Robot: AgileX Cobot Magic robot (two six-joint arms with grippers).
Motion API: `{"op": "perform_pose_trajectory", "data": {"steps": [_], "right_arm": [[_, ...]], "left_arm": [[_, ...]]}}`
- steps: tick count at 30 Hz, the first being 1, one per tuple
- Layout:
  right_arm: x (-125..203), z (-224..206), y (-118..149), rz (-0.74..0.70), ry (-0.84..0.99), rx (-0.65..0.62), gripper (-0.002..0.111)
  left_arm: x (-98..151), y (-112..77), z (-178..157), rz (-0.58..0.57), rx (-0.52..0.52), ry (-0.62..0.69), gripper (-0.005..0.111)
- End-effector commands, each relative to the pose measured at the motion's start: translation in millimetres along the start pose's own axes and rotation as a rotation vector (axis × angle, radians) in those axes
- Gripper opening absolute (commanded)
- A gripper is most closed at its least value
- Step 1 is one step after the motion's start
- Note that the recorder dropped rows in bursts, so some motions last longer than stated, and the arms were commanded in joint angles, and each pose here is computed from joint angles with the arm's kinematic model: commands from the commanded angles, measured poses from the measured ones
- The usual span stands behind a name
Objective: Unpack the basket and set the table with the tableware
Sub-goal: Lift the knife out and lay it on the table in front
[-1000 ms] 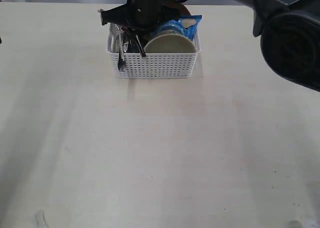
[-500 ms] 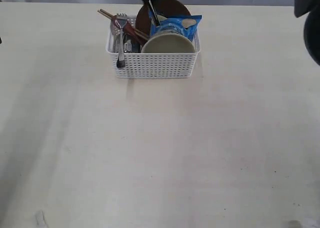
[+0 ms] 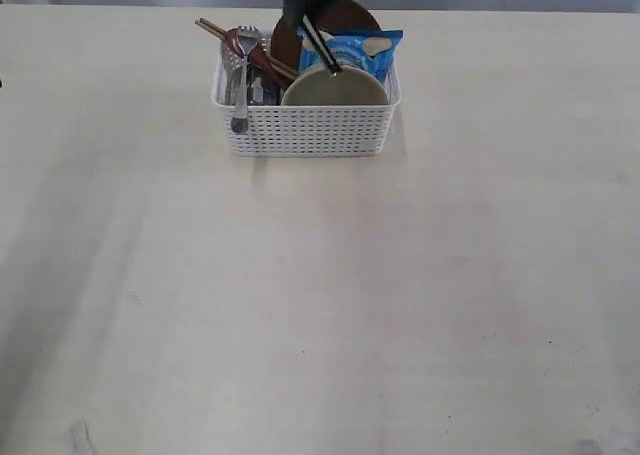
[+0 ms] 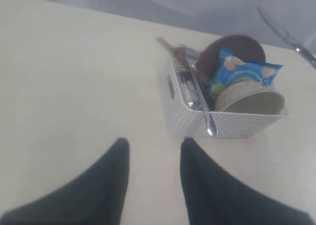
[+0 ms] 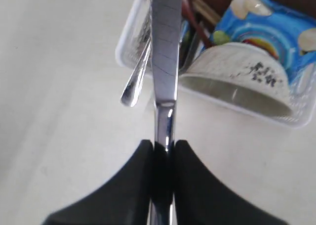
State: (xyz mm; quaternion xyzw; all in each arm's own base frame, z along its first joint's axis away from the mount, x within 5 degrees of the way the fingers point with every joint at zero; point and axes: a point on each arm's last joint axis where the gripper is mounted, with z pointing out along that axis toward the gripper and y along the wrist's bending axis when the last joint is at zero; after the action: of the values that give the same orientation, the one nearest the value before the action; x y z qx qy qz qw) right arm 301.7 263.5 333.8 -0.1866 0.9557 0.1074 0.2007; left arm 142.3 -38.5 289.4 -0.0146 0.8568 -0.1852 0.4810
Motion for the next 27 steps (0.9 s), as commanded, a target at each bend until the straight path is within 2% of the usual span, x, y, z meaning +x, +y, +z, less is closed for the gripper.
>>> {"op": "perform_pose_trajectory", "data": {"steps": [1,3,6,10,13,18,27], "right_arm": [[47.9,-13.5,13.7,0.04,-0.05,-0.167,0.0],[83.8,-11.0,18.5,0.057,-0.065,-0.208,0.0],[133.6,18.8,18.6,0.125,-0.036,-0.226,0.0],[174.2,59.6,11.3,0.249,-0.042,-0.241,0.0],[183.3,83.8,-1.2,0.334,-0.094,-0.235,0.0],[182.8,114.5,-25.1,0.443,-0.061,-0.152,0.0],[180.5,153.0,-20.4,0.449,0.004,-0.103,0.0]], "left_arm": [[1.3,0.6,0.2,0.011,-0.003,0.002,0.034],[1.5,0.6,0.2,0.011,-0.003,0.004,0.034],[1.5,0.6,0.2,0.011,-0.003,0.004,0.034],[1.5,0.5,0.2,0.009,-0.002,0.004,0.034],[2.1,0.4,0.2,0.009,-0.001,0.01,0.034],[2.9,0.3,0.2,0.009,0.0,0.019,0.034],[2.9,0.3,0.2,0.009,0.0,0.019,0.034]]}}
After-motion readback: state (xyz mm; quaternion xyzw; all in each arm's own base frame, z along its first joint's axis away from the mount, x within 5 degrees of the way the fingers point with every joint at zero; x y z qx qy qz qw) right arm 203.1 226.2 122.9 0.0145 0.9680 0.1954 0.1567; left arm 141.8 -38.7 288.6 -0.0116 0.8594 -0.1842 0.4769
